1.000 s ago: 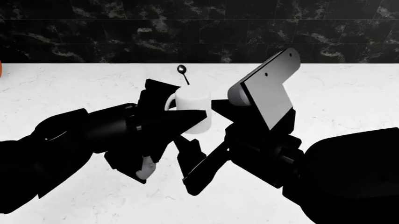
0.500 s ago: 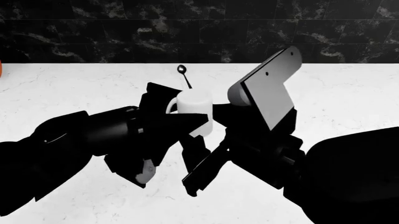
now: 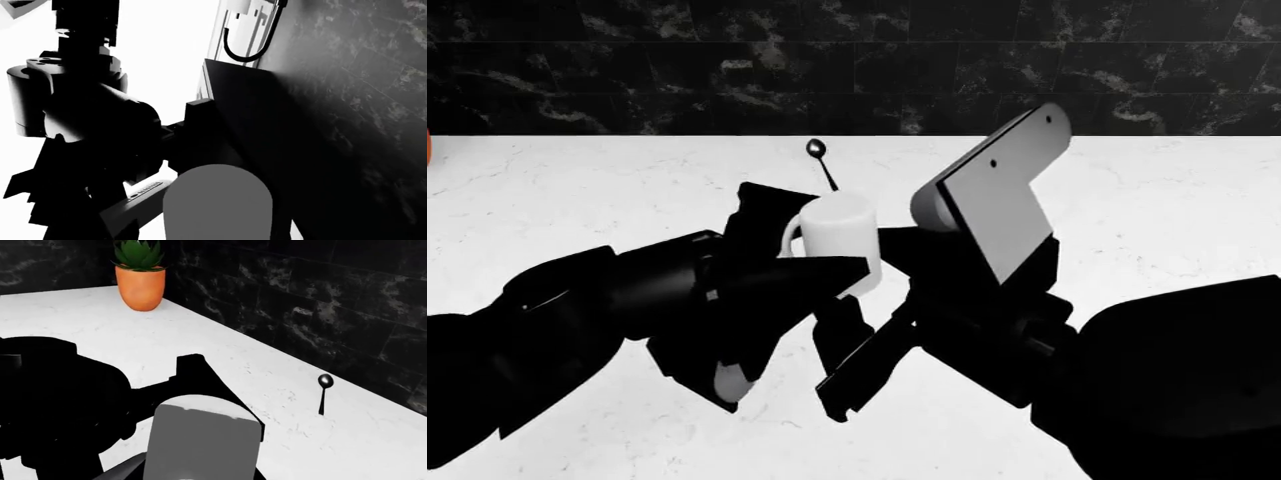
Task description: A wet mug is on the counter and needs to be dried. Pick it up and place it upside down in the open cabinet.
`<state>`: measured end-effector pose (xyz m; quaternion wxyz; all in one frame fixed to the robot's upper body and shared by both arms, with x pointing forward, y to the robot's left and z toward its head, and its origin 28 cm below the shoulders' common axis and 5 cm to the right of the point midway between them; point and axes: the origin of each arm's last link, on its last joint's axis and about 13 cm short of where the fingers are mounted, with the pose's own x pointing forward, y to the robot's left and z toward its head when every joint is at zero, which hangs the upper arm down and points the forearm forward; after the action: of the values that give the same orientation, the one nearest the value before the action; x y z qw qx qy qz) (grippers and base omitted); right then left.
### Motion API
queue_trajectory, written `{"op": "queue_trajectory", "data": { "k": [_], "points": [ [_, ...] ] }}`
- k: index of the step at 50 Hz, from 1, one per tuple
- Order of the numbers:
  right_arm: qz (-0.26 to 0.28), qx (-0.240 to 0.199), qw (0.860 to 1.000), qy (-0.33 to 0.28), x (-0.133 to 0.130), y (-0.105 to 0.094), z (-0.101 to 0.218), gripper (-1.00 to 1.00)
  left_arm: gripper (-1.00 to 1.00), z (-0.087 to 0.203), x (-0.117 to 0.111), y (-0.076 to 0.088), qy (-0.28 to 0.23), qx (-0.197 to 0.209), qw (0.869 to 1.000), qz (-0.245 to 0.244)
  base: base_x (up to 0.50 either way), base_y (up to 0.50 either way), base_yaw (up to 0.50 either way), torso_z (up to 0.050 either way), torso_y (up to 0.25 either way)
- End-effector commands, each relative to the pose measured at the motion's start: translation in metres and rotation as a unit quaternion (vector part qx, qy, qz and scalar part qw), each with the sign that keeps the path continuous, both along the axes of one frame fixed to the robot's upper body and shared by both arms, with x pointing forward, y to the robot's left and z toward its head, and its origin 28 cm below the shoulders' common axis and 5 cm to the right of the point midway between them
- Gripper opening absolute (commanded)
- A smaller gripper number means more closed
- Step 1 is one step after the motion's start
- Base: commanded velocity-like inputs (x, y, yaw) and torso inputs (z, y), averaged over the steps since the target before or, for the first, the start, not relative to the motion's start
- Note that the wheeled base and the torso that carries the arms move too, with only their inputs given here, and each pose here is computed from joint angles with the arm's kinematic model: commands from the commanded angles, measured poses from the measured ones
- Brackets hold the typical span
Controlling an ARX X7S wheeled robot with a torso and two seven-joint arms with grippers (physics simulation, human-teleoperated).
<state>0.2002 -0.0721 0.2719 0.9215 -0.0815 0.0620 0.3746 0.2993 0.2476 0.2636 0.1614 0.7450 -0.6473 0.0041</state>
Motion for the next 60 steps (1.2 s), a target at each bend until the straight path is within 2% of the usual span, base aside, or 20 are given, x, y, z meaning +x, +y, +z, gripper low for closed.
{"op": "queue_trajectory", "data": {
  "k": [1, 11, 20, 23, 28, 32, 35, 38, 40, 45, 49, 54, 57, 60],
  "points": [
    [-0.005, -0.004, 1.000, -0.005, 0.001, 0.000, -0.001, -1.00, 1.00, 0.001, 0.000, 0.001, 0.017, -0.032, 0.999, 0.001, 0.00, 0.00, 0.00, 0.000, 0.000],
    [-0.008, -0.005, 1.000, -0.005, 0.000, -0.002, -0.004, -1.00, 1.00, 0.024, 0.003, 0.003, 0.040, -0.154, 0.987, 0.001, 0.00, 0.00, 0.00, 0.000, 0.000],
    [-0.012, -0.003, 1.000, -0.005, -0.001, -0.004, -0.007, -1.00, 1.00, 0.042, 0.002, 0.007, 0.035, -0.199, 0.979, 0.002, 0.00, 0.00, 0.00, 0.000, 0.000],
    [-0.016, -0.002, 1.000, -0.008, -0.002, -0.005, -0.007, -1.00, 1.00, 0.048, 0.002, 0.011, 0.034, -0.223, 0.974, 0.007, 0.00, 0.00, 0.00, 0.000, 0.000],
    [-0.026, -0.006, 0.999, -0.031, -0.004, -0.008, -0.002, -1.00, 1.00, 0.052, 0.002, 0.019, 0.061, -0.285, 0.956, 0.027, 0.00, 0.00, 0.00, 0.000, 0.000],
    [-0.040, -0.013, 0.997, -0.059, -0.004, -0.009, 0.004, -1.00, 1.00, 0.042, -0.001, 0.023, 0.132, -0.331, 0.933, 0.047, 0.00, 0.00, 0.00, 0.000, 0.000],
    [-0.064, -0.032, 0.992, -0.102, -0.005, -0.011, 0.011, -1.00, 1.00, 0.029, -0.007, 0.023, 0.211, -0.359, 0.907, 0.062, 0.00, 0.00, 0.00, 0.000, 0.000],
    [-0.081, -0.045, 0.986, -0.138, -0.007, -0.013, 0.018, -1.00, 1.00, 0.020, -0.013, 0.024, 0.242, -0.370, 0.894, 0.068, 0.00, 0.00, 0.00, 0.000, 0.000],
    [-0.095, -0.053, 0.981, -0.163, -0.009, -0.015, 0.023, -1.00, 1.00, 0.014, -0.017, 0.025, 0.271, -0.381, 0.881, 0.074, 0.00, 0.00, 0.00, 0.000, 0.000],
    [-0.135, -0.069, 0.957, -0.248, -0.011, -0.018, 0.038, -1.00, 1.00, 0.000, -0.032, 0.022, 0.332, -0.389, 0.856, 0.075, 0.00, 0.00, 0.00, 0.000, 0.000],
    [-0.156, -0.079, 0.931, -0.319, -0.016, -0.018, 0.051, -1.00, 1.00, -0.014, -0.047, 0.019, 0.376, -0.396, 0.835, 0.070, 0.00, 0.00, 0.00, 0.004, 0.000],
    [-0.169, -0.078, 0.910, -0.371, -0.021, -0.018, 0.062, -1.00, 1.00, -0.032, -0.060, 0.020, 0.402, -0.419, 0.811, 0.068, 0.00, 0.00, 0.00, 0.000, 0.000],
    [-0.176, -0.078, 0.900, -0.392, -0.023, -0.017, 0.068, -1.00, 1.00, -0.041, -0.069, 0.018, 0.448, -0.456, 0.767, 0.050, 0.00, 0.00, 0.00, 0.000, 0.000],
    [-0.181, -0.079, 0.891, -0.409, -0.025, -0.017, 0.073, -1.00, 1.00, -0.047, -0.079, 0.014, 0.504, -0.495, 0.707, 0.028, 0.00, 0.00, 0.00, 0.000, 0.000]
  ]
}}
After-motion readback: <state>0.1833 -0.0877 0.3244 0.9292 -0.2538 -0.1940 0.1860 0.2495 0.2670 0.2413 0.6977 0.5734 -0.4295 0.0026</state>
